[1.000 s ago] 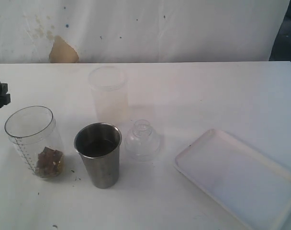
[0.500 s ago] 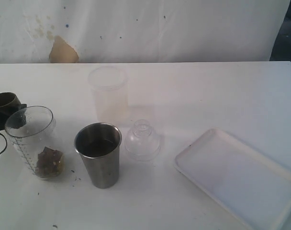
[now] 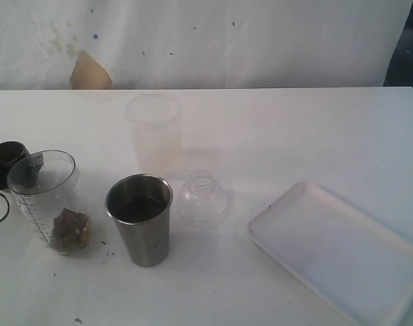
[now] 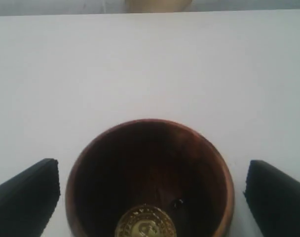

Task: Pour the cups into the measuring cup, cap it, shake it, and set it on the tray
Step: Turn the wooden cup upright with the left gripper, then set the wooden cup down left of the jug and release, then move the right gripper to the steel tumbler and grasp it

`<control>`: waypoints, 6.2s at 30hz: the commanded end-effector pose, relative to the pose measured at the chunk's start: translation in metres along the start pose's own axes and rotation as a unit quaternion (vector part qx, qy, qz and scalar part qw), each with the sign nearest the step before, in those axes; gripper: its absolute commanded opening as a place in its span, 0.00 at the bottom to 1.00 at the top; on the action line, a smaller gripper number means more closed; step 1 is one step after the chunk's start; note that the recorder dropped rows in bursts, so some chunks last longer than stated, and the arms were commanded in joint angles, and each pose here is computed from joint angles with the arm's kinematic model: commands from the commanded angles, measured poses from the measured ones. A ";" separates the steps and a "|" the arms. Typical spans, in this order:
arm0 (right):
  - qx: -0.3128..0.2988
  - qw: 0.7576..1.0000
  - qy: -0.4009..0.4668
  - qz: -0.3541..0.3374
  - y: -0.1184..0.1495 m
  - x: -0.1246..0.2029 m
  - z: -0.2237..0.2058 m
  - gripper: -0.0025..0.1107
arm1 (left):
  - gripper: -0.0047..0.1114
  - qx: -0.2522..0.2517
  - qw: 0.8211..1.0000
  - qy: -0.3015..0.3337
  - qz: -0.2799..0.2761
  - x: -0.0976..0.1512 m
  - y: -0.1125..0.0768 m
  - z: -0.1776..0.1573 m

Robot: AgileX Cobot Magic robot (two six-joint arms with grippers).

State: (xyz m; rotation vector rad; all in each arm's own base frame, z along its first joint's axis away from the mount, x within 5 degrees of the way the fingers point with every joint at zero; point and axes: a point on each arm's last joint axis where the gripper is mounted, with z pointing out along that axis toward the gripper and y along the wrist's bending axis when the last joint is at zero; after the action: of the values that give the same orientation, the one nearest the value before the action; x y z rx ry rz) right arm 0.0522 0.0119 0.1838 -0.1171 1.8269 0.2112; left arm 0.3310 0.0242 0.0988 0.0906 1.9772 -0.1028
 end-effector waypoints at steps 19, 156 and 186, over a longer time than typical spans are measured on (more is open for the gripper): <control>-0.001 1.000 0.000 0.001 0.000 0.001 0.000 0.02 | 0.04 -0.041 0.996 -0.044 -0.068 -0.077 -0.003 -0.066; -0.073 0.919 -0.382 0.068 0.014 -0.152 -0.006 0.02 | 0.04 -0.010 0.991 -0.119 -0.054 0.024 -0.063 -0.283; -0.393 0.914 0.026 -0.095 0.067 0.018 0.205 0.80 | 0.04 -0.010 0.991 -0.119 -0.054 0.024 -0.063 -0.283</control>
State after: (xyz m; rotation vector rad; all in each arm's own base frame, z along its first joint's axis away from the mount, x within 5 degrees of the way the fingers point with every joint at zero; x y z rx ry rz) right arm 0.2290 0.1127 0.1210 -0.8090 1.7562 0.7825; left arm 0.0571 -0.0053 0.1921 -0.0516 1.7408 -0.1616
